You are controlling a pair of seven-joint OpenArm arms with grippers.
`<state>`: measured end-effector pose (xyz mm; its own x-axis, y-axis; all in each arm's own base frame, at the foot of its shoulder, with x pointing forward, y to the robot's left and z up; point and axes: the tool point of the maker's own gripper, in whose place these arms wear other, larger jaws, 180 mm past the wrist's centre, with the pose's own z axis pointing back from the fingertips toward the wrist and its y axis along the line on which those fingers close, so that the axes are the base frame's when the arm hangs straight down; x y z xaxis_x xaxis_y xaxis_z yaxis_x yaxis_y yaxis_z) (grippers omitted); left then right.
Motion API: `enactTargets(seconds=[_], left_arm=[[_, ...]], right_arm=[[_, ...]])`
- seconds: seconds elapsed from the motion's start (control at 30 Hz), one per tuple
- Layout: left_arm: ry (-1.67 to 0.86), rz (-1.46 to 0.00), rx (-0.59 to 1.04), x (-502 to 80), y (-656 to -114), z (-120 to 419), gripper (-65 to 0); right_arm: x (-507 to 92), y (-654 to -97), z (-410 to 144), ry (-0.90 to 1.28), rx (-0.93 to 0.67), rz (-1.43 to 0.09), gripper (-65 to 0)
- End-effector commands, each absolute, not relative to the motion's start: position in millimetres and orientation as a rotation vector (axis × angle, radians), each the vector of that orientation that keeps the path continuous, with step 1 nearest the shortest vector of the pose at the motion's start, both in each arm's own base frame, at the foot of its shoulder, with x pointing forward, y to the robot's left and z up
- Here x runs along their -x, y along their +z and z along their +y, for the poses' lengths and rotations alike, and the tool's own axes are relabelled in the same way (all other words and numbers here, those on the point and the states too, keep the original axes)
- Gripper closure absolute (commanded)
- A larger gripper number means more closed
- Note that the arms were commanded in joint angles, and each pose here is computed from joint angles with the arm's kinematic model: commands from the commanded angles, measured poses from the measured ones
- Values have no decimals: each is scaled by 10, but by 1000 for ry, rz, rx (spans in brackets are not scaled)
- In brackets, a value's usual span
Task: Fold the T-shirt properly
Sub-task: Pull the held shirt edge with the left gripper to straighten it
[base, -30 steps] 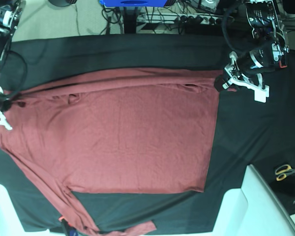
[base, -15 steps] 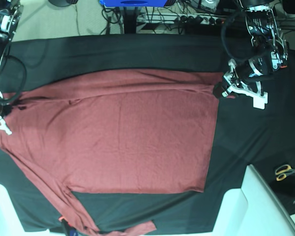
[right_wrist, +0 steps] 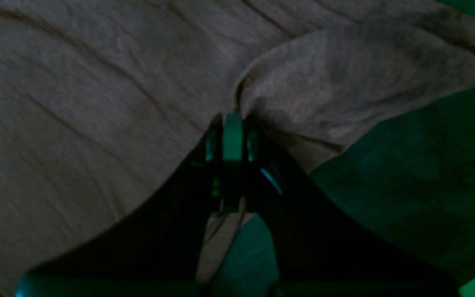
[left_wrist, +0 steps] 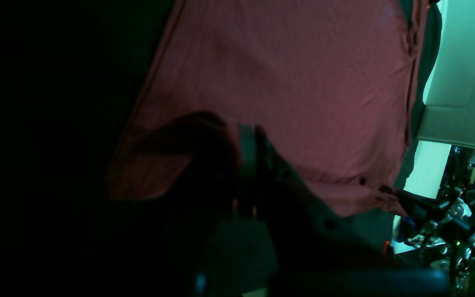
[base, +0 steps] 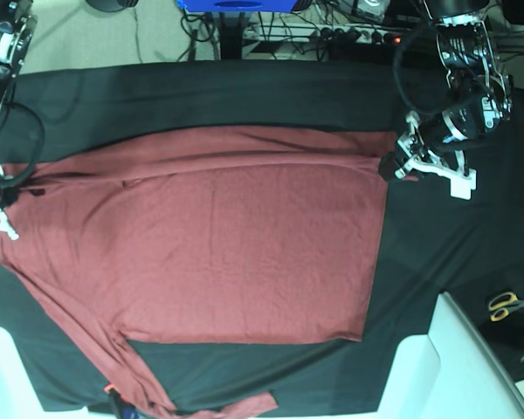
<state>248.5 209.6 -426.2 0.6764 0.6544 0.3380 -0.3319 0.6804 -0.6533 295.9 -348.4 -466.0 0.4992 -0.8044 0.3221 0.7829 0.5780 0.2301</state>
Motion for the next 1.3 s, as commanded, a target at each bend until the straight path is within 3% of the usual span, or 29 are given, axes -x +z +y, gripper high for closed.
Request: enactTargets(seconds=[0.0,0.5,1.27], left_arm=[[583,-636,595,-2570,-4168,2147,0],[560,-649,559,-2674,-4146,2190,0],[552,-655,555,-2685,-4125,2188,0]], right_arm=[[-3130,-4469,-3612,-958,-53,-485,-6],[-3255,-4474,-3445,-860,-39,-469,-6],[-3229,-4562,-3432,-881,-43,-435,-18]])
